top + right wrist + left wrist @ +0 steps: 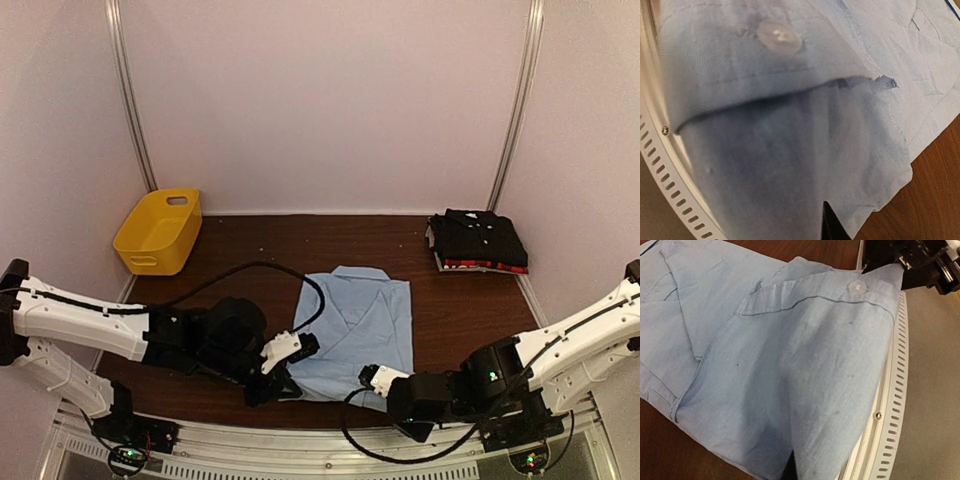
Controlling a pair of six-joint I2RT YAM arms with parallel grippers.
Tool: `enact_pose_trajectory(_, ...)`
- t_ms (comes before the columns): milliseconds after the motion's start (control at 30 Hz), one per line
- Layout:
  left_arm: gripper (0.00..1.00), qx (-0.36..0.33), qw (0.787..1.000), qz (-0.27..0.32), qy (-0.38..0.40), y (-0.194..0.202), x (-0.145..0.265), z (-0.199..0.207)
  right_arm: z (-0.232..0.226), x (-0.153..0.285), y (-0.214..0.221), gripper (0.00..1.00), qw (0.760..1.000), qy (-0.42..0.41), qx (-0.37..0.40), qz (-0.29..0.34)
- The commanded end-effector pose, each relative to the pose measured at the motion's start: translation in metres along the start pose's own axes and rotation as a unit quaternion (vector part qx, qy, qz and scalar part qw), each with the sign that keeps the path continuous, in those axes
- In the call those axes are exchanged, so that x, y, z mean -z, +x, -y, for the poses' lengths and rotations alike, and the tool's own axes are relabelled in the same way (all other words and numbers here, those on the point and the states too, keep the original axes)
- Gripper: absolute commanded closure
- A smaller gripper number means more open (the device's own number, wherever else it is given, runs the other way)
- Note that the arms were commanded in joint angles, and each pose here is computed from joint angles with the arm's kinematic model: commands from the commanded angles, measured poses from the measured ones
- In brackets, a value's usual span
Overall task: Fold and stack the long sleeve shirts
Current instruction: Pick up the 2/3-rectangle-folded shirt from the center of the board, then fold the 2/3-rectangle-folded shirt at the center of the board.
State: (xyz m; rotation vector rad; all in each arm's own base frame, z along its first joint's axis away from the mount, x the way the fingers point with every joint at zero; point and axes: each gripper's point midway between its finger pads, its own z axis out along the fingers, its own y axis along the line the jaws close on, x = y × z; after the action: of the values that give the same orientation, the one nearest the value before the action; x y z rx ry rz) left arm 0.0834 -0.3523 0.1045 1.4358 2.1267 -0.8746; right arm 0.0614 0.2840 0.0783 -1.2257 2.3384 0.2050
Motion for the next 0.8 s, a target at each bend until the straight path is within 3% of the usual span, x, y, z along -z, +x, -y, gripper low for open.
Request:
enact_pose_trajectory(0, 1.0, 0.037, 0.999, 0.004, 0.037, 0.008, 0.01, 0.015, -0.021, 0.015, -0.006, 0.85, 0.999, -0.038, 0.006, 0.012)
enact_pose_trajectory(300, 1.0, 0.043, 0.993, 0.012, 0.11, 0.014, 0.028, 0.053, -0.065, 0.035, -0.007, 0.96, 0.986, -0.165, 0.003, 0.016)
enact_pose_trajectory(533, 1.0, 0.015, 0.989, 0.027, 0.147, -0.017, 0.034, 0.051, -0.05, 0.046, -0.033, 0.91, 0.973, -0.223, -0.03, 0.041)
enact_pose_trajectory(767, 1.0, 0.013, 0.984, 0.093, 0.153, -0.069, 0.059, 0.012, 0.0, 0.062, -0.068, 0.81, 0.955, -0.274, -0.082, 0.085)
